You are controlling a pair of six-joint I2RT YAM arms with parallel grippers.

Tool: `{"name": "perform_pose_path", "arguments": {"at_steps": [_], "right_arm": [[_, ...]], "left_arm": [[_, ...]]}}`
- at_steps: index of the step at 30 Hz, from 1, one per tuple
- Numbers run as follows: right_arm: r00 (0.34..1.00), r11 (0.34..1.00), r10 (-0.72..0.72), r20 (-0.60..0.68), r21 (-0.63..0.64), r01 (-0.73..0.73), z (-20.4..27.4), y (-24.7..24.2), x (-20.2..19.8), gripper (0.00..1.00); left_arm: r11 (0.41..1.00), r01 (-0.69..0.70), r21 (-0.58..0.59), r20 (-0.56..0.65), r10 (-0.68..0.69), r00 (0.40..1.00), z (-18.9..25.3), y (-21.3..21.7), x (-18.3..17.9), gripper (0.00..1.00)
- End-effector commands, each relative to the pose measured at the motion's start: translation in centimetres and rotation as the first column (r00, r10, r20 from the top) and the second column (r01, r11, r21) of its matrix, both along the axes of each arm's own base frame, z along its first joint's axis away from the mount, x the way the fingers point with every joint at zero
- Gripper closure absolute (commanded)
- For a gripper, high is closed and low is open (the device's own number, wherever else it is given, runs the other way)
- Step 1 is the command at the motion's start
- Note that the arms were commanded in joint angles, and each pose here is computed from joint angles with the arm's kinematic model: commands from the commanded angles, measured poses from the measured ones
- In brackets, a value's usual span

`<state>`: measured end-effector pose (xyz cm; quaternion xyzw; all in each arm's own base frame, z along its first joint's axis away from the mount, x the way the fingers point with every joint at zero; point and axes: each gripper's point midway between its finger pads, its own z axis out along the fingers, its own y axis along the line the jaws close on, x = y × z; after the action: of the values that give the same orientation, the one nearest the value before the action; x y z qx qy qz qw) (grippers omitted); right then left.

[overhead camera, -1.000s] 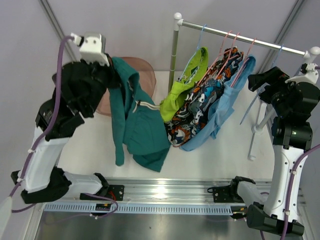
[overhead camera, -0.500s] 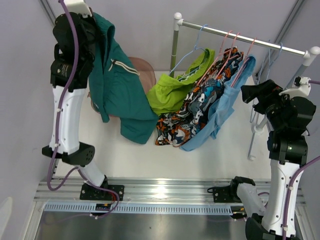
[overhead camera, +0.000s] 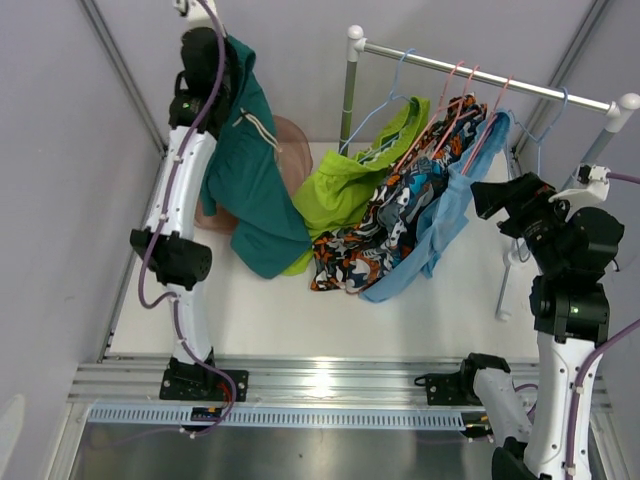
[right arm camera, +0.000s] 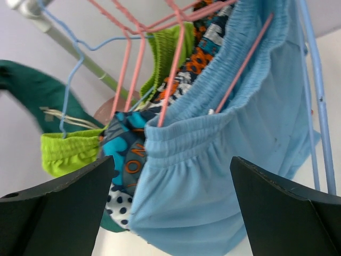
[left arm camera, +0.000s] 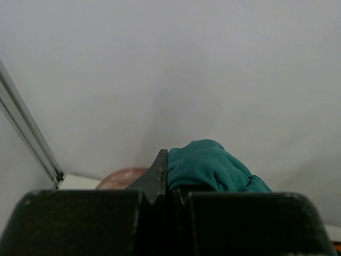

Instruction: Remove the shorts from the hanger

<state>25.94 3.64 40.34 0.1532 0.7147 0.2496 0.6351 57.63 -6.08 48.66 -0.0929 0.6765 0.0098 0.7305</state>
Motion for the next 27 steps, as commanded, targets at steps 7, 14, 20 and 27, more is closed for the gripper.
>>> {"name": "perform_pose_path", "arguments": {"at_steps": [7, 14, 20, 27], "right_arm": [[0.969, 0.995, 0.099, 0.227, -0.047, -0.090, 6.1, 2.1, -3.3, 0.01], [0.952, 0.993, 0.116, 0.282, -0.022, -0.115, 9.1, 2.5, -3.3, 0.01], [0.968, 0.994, 0.086, 0.236, 0.041, -0.098, 9.4, 1.6, 1.0, 0.01], [0.988, 0.998, 0.038, 0.148, 0.049, -0.046, 8.2, 0.6, 6.4, 0.07]], "left_arm": [[1.000, -0.008, -0.020, -0.274, 0.002, 0.962, -11.5, -0.3, 3.1, 0.01], [0.996, -0.024, -0.087, -0.267, 0.000, 0.964, -7.5, 0.6, -4.7, 0.01], [0.989, 0.064, -0.136, -0.307, -0.104, 0.946, -8.3, 0.1, -13.2, 0.01], [0.973, 0.167, -0.157, -0.319, -0.210, 0.924, -13.7, -0.4, -22.0, 0.01]]}}
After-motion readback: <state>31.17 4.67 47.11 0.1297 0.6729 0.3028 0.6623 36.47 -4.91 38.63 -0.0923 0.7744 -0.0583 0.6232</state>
